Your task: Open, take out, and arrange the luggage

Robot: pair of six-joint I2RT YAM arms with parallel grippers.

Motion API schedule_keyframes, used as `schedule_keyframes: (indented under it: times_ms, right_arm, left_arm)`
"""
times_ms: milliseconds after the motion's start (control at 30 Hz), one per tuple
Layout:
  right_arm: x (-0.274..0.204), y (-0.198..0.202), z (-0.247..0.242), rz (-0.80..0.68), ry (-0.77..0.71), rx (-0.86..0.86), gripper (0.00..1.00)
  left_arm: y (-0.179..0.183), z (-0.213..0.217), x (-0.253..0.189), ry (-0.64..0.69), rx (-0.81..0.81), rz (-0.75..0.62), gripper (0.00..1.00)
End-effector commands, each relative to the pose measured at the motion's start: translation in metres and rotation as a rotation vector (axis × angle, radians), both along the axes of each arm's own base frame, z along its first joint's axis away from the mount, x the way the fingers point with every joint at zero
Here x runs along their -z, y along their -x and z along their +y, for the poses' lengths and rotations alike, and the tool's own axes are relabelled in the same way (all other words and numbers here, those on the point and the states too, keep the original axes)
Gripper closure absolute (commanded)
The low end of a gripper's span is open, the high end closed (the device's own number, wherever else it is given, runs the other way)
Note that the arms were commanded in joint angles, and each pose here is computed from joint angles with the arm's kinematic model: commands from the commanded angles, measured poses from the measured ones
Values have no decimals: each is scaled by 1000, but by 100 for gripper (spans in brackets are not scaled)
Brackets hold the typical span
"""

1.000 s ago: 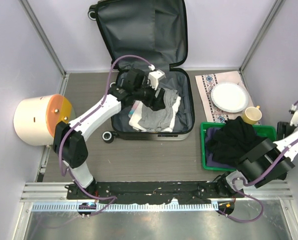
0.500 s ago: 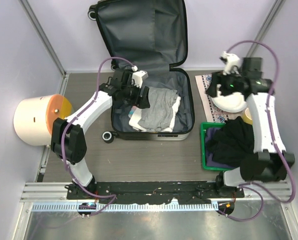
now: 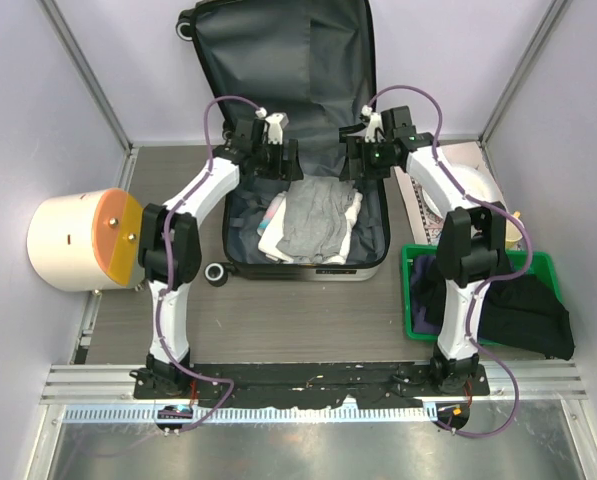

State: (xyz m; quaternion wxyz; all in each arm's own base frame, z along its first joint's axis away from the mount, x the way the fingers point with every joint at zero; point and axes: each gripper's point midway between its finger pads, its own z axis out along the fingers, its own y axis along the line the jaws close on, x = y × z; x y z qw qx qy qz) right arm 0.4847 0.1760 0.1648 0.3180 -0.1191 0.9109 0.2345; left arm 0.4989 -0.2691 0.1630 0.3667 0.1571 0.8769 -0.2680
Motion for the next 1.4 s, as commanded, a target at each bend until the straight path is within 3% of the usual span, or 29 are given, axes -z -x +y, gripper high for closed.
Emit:
schedule_keyframes:
  times_ms: [0, 300, 467, 667, 767, 867, 900, 1033, 1100, 1233, 1367]
  right_arm:
    - [-17, -36, 5, -113, 4, 72, 26]
    - [16, -35, 13, -28, 1, 72, 25]
    - [-7, -27, 13, -57, -10, 55, 25]
    - [-28, -17, 6, -96, 16, 41, 25]
    - [-35, -17, -3, -109, 28, 54, 25]
    - [-43, -20, -13, -119, 24, 72, 25]
    - [-47, -20, -14, -122, 20, 74, 25]
    - [-51, -15, -18, -135, 30, 39, 23]
    - [-51, -10, -18, -144, 24, -12, 22]
    - [-65, -1, -19, -226, 17, -144, 18]
    - [-83, 14, -24, -389, 16, -300, 16]
  left_arm:
    - [-36, -8, -10, 61, -79, -73, 21]
    - [-65, -27, 20, 119, -122, -32, 21]
    - [-66, -39, 41, 155, -96, 30, 22]
    - [-54, -67, 40, 249, 21, 75, 32]
    - [-48, -80, 31, 282, 66, 84, 40]
    - [-47, -85, 17, 315, 92, 77, 63]
    - [-47, -85, 3, 325, 98, 46, 75]
    - [-38, -87, -49, 382, 168, -107, 100]
    - [-27, -89, -62, 360, 252, -178, 100]
    - [31, -91, -101, 346, 538, -300, 100]
    - [88, -79, -83, 322, 770, -343, 100]
